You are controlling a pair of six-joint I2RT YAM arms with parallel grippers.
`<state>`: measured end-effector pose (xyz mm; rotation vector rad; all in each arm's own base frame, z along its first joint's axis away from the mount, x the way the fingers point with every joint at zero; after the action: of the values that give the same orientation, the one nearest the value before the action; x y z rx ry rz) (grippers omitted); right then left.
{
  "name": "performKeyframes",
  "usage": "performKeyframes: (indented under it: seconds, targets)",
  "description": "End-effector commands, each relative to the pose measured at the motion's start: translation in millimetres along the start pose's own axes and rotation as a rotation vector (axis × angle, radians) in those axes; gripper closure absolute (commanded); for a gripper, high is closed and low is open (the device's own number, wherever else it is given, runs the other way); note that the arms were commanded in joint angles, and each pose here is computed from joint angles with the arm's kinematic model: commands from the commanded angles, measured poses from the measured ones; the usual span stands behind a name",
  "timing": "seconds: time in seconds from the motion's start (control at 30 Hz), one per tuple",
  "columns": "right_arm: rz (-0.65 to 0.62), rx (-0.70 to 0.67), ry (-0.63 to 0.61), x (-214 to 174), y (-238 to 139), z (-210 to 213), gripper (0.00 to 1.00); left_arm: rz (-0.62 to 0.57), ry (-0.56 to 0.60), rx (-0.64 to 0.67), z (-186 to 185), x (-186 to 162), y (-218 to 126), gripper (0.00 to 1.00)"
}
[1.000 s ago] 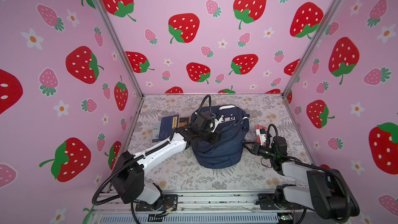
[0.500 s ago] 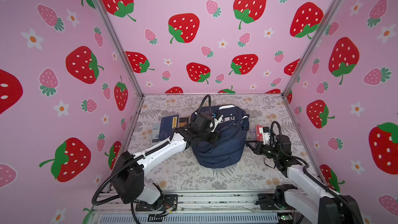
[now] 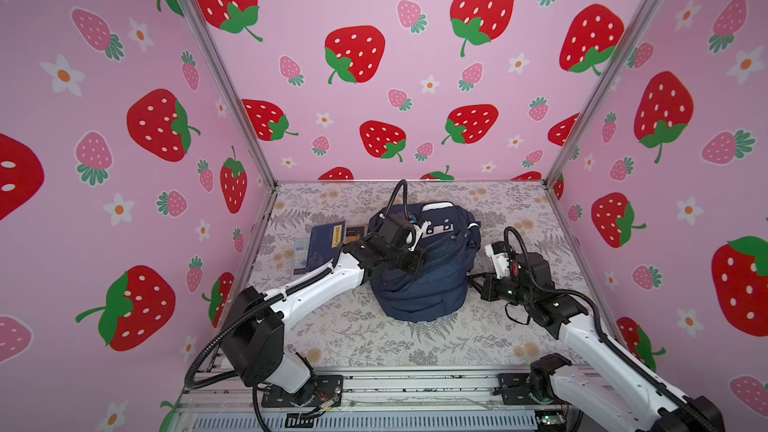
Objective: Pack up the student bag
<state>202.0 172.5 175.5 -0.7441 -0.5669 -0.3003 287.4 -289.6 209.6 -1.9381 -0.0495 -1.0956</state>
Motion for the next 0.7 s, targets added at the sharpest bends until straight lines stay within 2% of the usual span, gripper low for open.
performKeyframes:
  seconds: [0.0, 0.3, 0.4, 0.5, 0.53, 0.6, 0.67]
  targets:
    - [0.036, -0.067, -0.07, 0.4, -2.9, 15.6, 1.0, -0.122, -0.034, 0.051, 0.5, 40.0, -6.9, 1.0]
    - [0.133, -0.111, -0.126, -19.9, 17.1, 59.8, 1.0, -0.107, -0.001, 0.008, -19.9, 49.8, 11.5, 1.0]
    - [0.159, -0.194, -0.131, -28.5, 18.3, 56.0, 1.0, -0.084, 0.009, 0.01, -21.1, 50.4, 15.0, 1.0]
    - [0.123, -0.257, -0.111, -25.6, 4.8, 47.4, 1.0, -0.031, 0.055, 0.054, -15.9, 45.4, 13.6, 1.0]
    - [0.105, -0.263, -0.109, -23.2, -0.4, 47.0, 1.0, -0.006, 0.067, 0.071, -13.0, 41.1, 13.6, 0.93]
    - [0.084, -0.268, -0.108, -20.0, -9.4, 46.5, 1.0, 0.081, 0.095, 0.107, -6.8, 25.2, 14.9, 0.67]
    - [0.089, -0.275, -0.11, -21.4, -12.2, 44.0, 1.0, 0.175, 0.099, 0.145, -0.2, 6.0, 14.2, 0.54]
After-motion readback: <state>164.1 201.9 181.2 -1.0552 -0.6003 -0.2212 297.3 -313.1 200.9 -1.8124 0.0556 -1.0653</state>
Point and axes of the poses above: each gripper's point midway between its finger pads, its own y axis out along the fingers, its own z axis along the line the jaws close on, x = y × z, the point moved 4 cm from there along -y, back along the fingers, and after that the axes turned 7 degrees about y, right-handed, at the moved point
